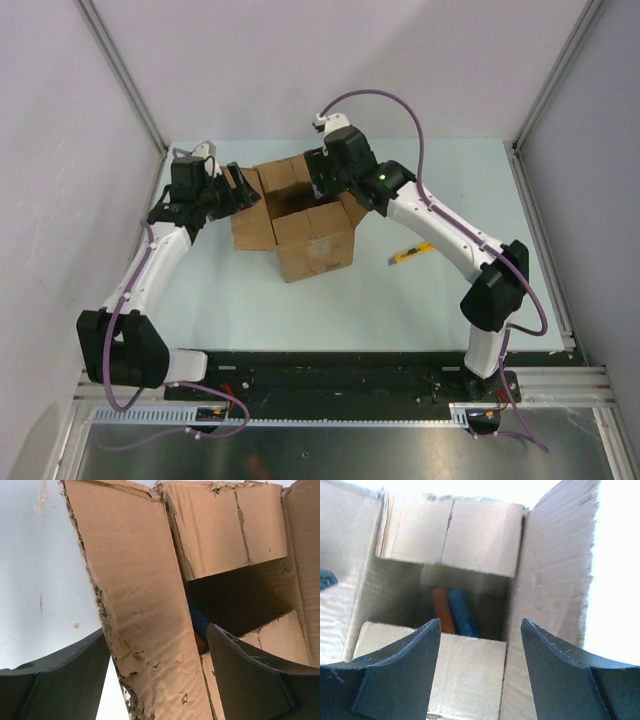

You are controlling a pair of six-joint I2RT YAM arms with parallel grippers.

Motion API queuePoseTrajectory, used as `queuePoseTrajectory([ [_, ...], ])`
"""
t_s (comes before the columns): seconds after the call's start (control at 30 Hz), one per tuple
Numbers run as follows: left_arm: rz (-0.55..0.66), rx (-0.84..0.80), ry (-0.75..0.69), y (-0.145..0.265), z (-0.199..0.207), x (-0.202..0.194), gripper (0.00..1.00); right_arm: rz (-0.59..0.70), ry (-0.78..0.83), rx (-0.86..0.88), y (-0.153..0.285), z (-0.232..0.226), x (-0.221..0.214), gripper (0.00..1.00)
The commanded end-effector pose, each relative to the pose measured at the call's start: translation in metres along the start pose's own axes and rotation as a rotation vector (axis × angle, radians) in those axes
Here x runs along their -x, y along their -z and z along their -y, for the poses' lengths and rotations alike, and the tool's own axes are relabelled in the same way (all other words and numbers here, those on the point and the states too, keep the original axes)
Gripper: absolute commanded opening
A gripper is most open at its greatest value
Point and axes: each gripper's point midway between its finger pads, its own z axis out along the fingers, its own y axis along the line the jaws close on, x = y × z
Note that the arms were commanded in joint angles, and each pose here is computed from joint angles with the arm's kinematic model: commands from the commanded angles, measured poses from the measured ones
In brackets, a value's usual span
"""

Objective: Unpack the express box

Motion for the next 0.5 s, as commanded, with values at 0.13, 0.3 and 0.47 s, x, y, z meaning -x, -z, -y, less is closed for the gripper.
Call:
queuePoseTrajectory([
  [0.13,0.032,-0.076,0.012,0.002,0.017,0.011,0.79,-0.013,0.018,-0.118,-0.012,0.028,-0.001,0.71],
  [0.3,0.034,-0.058,0.008,0.001,0.012,0.009,0.75,-0.087,-0.01,-0.109,-0.032,0.033,-0.027,0.71],
  [0.47,0.037,-0.039,-0.001,0.001,0.008,0.008,0.74,-0.146,-0.025,-0.139,-0.043,0.046,-0.046,0.71],
])
